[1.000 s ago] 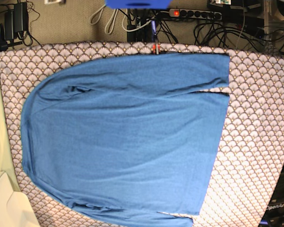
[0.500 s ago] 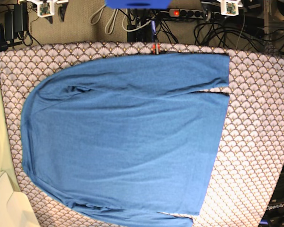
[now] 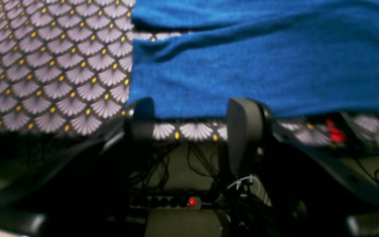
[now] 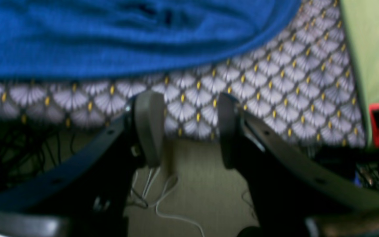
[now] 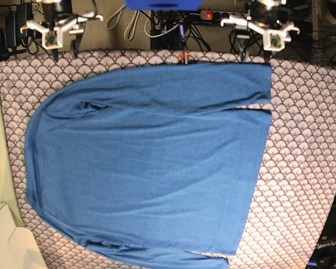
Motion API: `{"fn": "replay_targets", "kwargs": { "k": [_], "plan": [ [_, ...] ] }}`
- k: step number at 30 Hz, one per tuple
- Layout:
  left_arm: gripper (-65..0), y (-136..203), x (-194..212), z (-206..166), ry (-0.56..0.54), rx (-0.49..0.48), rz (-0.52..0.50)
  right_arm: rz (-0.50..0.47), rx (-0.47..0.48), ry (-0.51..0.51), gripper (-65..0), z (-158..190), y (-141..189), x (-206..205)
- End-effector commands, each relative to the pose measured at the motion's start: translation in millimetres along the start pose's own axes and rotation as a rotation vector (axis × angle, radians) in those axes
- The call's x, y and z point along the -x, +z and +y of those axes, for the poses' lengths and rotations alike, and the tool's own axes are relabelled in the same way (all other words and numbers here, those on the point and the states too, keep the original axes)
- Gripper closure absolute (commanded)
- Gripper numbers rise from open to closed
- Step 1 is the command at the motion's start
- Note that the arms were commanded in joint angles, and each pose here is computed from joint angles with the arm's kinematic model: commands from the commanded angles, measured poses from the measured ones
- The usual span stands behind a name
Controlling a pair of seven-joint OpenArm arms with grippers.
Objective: Fold the T-shirt properly
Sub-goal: 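Lower both grippers toward the collar-edge corners of the blue shirt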
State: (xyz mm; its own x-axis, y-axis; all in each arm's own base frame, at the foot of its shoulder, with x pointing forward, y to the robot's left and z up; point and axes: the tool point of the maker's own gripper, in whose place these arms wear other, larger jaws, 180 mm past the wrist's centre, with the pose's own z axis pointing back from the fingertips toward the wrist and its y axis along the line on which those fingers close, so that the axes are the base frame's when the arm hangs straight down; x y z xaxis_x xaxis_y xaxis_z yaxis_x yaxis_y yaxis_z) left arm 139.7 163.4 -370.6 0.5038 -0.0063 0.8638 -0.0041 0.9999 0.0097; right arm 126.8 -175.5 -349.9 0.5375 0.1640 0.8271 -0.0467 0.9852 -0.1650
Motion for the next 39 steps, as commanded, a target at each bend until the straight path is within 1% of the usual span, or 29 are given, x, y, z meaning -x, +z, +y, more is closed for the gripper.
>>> {"fn": "replay_targets", "kwargs": {
  "k": [1, 3, 5, 8, 12, 15, 19, 23, 25, 30, 32, 36, 39],
  "plan": [
    [-34.6, 0.1, -3.2, 1.8, -0.003, -0.003, -0.017, -0.014, -0.032, 0.012, -28.8, 4.3, -1.0, -5.9],
    [-34.6, -7.3, 0.4, 3.5, -0.002, -0.007, -0.014, 0.011, -0.079, 0.02, -29.4, 12.0, -9.2, -6.2],
    [-34.6, -13.6, 4.0, 5.1, -0.002, -0.012, -0.01, 0.028, -0.099, 0.027, -29.4, 14.9, -15.7, -7.1],
    [-34.6, -19.8, 9.8, 8.8, -0.002, -0.023, 0.0, 0.05, -0.095, 0.029, -29.4, 13.8, -20.3, -5.7],
    [-34.6, -23.5, 10.9, 39.0, -0.011, -0.101, -0.001, 0.038, -0.093, 0.029, -29.4, 13.5, -24.3, -10.4],
    [-34.6, -21.3, 10.6, 50.5, -0.019, -0.129, 0.0, 0.035, -0.095, 0.028, -29.4, 14.5, -24.9, -11.5],
    [-34.6, -19.4, 8.0, 64.4, -0.025, -0.165, -0.006, 0.019, -0.094, 0.027, -29.4, 14.4, -28.6, -16.3],
    [-34.6, -22.6, 20.7, 68.4, -0.018, -0.175, 0.023, 0.019, -0.094, 0.027, -29.4, 14.4, -28.6, -16.3],
    [-34.6, -27.3, 19.3, 69.2, 0.007, -0.177, 0.015, 0.021, -0.094, 0.027, -29.4, 14.4, -28.7, -15.7],
    [-34.6, -29.5, 25.3, 73.4, 0.122, -0.182, 0.018, 0.021, -0.097, 0.027, -29.4, 15.2, -28.7, -15.7],
    [-34.6, -33.2, 17.9, 76.7, 0.138, -0.174, -0.001, 0.021, -0.097, 0.027, -29.4, 15.2, -28.7, -15.7],
    [-34.6, -33.4, 17.3, 78.7, 0.17, -0.172, -0.005, 0.024, -0.097, 0.027, -29.4, 15.3, -28.3, -14.9],
    [-34.6, -34.3, 16.4, 78.2, 0.169, -0.171, -0.007, 0.024, -0.097, 0.027, -29.4, 15.3, -28.3, -14.9]
  ]
}}
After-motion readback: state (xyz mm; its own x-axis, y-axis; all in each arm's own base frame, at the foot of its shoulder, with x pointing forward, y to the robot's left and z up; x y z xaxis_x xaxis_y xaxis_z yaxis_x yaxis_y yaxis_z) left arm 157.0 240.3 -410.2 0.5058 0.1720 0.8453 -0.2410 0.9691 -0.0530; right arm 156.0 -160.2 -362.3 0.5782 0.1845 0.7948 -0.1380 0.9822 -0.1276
